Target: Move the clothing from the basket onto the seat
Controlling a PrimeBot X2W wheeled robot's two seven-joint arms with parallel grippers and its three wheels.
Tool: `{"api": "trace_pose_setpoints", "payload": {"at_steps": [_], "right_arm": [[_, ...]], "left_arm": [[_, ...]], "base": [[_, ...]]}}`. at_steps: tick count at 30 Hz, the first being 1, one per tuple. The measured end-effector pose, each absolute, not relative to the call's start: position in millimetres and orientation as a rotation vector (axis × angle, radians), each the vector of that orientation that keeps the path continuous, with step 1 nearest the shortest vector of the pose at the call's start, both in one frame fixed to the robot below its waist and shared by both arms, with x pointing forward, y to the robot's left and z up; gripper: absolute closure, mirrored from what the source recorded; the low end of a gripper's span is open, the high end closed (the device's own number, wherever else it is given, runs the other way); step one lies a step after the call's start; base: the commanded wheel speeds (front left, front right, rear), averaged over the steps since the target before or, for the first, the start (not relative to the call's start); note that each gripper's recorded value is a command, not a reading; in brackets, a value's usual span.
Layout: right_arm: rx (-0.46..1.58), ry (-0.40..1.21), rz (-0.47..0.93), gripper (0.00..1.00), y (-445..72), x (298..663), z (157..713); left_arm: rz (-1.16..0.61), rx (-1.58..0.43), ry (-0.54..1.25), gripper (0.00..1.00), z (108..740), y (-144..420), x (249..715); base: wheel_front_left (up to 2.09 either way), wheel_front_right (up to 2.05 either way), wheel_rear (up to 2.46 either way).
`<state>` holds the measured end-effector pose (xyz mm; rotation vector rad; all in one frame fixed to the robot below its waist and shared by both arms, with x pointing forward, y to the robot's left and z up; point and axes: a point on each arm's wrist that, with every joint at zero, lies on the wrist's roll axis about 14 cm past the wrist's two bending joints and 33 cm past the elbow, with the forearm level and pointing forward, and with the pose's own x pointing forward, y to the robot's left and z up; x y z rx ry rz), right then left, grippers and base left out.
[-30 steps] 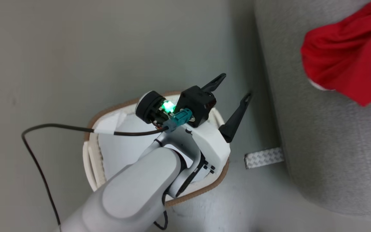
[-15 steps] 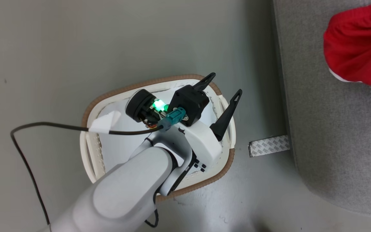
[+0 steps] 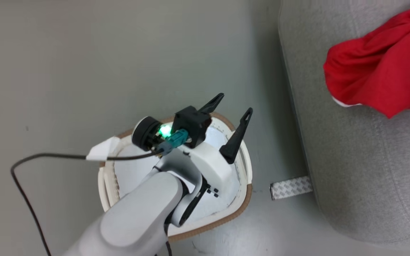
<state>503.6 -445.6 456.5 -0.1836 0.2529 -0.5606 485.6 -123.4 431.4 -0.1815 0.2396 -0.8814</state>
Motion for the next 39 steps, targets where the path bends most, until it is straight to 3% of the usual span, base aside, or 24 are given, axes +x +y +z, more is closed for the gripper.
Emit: {"api": "trace_pose_setpoints", "payload": {"at_steps": [16,39], "right_arm": [[-0.154,-0.071,-0.358,0.0,-360,456,542],[0.007,-0.118,-0.045,0.0,-221,379,524]], "left_arm": [[-0.589,-0.217,0.15,0.0,474,-41,458],[-0.14,-0.149,0.017,0.0,496,129,380]], "base": [[0.0,0.0,0.0],[0.0,0.0,0.0]]}}
